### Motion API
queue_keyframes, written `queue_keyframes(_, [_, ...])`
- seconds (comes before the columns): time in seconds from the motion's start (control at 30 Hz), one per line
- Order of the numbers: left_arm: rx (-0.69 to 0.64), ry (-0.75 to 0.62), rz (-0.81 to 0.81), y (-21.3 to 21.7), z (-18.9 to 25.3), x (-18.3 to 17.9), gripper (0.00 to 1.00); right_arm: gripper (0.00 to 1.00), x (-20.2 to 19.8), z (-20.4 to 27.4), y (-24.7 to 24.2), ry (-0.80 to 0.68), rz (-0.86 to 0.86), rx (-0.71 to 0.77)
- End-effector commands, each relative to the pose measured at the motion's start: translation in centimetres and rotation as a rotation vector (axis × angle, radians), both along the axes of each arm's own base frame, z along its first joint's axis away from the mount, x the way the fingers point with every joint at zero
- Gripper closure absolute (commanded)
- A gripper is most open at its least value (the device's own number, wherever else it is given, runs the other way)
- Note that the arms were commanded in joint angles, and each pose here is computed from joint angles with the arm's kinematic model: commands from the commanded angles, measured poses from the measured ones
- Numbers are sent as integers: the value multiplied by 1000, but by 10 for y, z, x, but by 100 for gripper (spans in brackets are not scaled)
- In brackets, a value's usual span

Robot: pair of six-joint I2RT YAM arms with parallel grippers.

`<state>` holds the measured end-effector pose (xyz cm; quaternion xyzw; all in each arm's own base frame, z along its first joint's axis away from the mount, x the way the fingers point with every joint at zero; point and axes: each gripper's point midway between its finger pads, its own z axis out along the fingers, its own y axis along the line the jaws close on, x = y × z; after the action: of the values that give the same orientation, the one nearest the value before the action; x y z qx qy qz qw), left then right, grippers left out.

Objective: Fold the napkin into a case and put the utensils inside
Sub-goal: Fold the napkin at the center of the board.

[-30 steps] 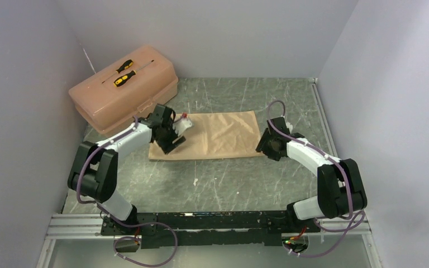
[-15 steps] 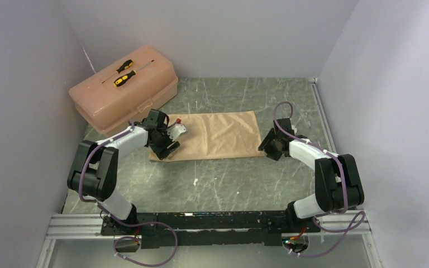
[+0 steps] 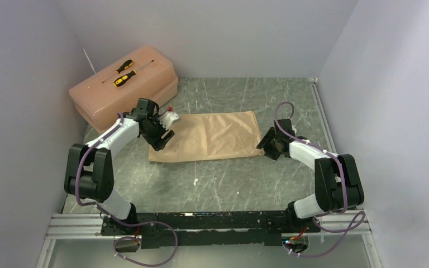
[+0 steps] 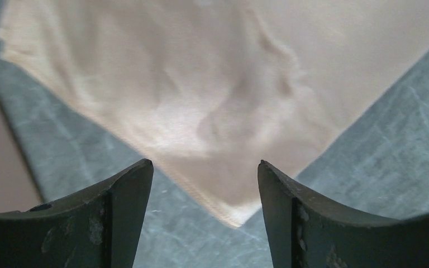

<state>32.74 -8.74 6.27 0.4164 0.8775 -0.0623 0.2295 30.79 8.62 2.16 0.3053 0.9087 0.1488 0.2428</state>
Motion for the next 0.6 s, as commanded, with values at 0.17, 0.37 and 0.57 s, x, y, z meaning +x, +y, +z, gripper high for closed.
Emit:
queue_keyframes(0.17, [74, -140, -36, 17, 17, 23, 26, 48, -36, -12, -16, 108, -26, -65])
queue_keyframes(0.37, [146, -103, -56, 31, -12, 7, 26, 58, -35, -16, -13, 100, -43, -41])
queue_keyframes(0.57, [224, -164, -31, 47, -32, 16, 27, 70, -23, -9, -11, 32, -68, -18])
